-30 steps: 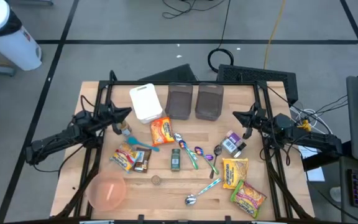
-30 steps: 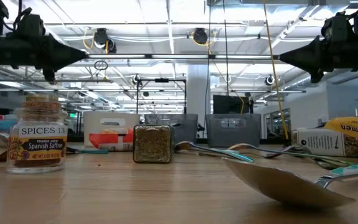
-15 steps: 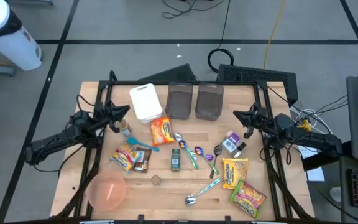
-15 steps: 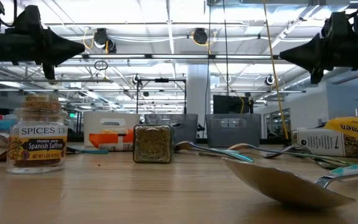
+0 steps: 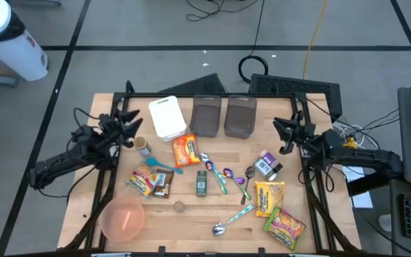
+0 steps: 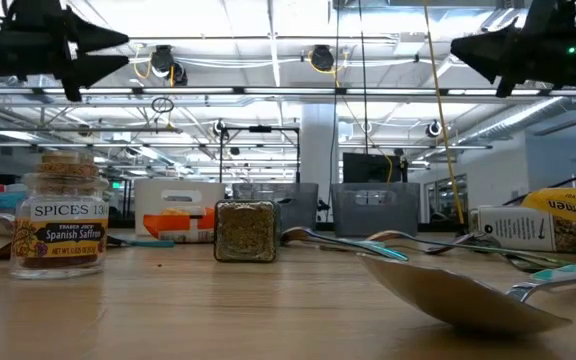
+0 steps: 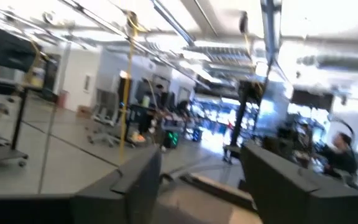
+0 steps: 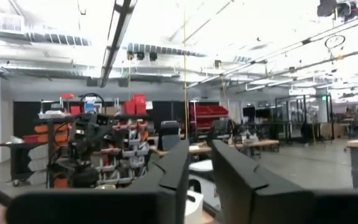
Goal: Pick & Place Food Item
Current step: Put the gold seasoning bottle into the left black bin
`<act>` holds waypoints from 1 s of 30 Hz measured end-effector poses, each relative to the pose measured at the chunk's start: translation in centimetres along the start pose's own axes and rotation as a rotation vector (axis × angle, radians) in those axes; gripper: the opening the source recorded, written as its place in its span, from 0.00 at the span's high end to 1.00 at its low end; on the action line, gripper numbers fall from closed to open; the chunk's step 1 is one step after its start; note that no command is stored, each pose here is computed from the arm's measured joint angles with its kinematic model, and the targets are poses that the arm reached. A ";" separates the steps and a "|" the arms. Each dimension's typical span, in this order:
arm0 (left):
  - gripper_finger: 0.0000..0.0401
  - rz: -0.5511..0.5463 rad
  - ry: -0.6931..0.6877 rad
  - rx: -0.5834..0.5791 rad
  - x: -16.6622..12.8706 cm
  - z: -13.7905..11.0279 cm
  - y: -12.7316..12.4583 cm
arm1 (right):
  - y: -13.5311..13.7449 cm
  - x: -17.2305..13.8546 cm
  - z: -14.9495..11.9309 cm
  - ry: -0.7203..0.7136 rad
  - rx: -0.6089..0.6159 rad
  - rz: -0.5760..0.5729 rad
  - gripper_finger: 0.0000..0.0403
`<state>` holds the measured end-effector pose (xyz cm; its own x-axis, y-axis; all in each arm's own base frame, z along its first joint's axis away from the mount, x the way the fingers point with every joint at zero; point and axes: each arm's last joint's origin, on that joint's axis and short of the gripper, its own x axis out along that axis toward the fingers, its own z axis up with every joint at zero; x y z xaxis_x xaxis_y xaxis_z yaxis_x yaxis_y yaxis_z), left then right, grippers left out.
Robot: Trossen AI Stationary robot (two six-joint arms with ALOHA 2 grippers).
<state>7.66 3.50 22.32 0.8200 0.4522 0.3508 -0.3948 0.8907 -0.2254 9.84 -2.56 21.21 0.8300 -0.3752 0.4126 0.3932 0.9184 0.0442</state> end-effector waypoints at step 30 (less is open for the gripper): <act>0.27 0.070 0.314 0.153 -0.4 4.9 -0.9 | 1.0 1.8 -4.6 0.351 0.327 0.070 0.28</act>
<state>5.66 2.74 26.82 0.8669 0.4971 0.0374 -0.4924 0.8655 -0.0914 13.52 -2.93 17.84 0.9555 -0.2791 0.0959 0.2331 0.9131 0.3345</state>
